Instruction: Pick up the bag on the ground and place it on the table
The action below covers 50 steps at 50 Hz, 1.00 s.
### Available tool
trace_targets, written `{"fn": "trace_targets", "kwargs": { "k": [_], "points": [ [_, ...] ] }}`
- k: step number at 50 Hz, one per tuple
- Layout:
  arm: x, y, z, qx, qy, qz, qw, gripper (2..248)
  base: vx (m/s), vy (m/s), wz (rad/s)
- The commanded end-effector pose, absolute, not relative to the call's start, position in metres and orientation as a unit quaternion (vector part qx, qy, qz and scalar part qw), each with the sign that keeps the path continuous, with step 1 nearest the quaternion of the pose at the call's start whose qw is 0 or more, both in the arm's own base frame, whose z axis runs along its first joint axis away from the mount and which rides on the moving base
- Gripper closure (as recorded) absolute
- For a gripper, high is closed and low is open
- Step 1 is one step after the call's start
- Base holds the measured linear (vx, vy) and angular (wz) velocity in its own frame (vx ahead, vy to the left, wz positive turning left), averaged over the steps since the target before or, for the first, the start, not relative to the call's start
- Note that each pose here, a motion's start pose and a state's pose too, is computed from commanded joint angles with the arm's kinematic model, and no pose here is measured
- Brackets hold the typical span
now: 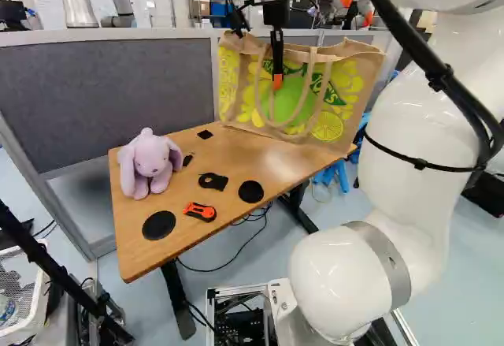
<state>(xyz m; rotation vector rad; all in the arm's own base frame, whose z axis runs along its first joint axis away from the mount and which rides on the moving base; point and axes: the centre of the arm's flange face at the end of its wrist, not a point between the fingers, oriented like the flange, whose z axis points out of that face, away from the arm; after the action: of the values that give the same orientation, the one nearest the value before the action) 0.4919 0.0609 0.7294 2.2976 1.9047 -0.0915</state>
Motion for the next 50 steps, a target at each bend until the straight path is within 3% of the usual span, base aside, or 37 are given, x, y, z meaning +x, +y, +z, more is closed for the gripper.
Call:
{"fn": "trace_targets", "kwargs": {
  "k": [50],
  "points": [
    [0.534,0.088,0.652,0.749,0.658,-0.053,0.062,217,0.000,0.000,0.000]
  ]
}}
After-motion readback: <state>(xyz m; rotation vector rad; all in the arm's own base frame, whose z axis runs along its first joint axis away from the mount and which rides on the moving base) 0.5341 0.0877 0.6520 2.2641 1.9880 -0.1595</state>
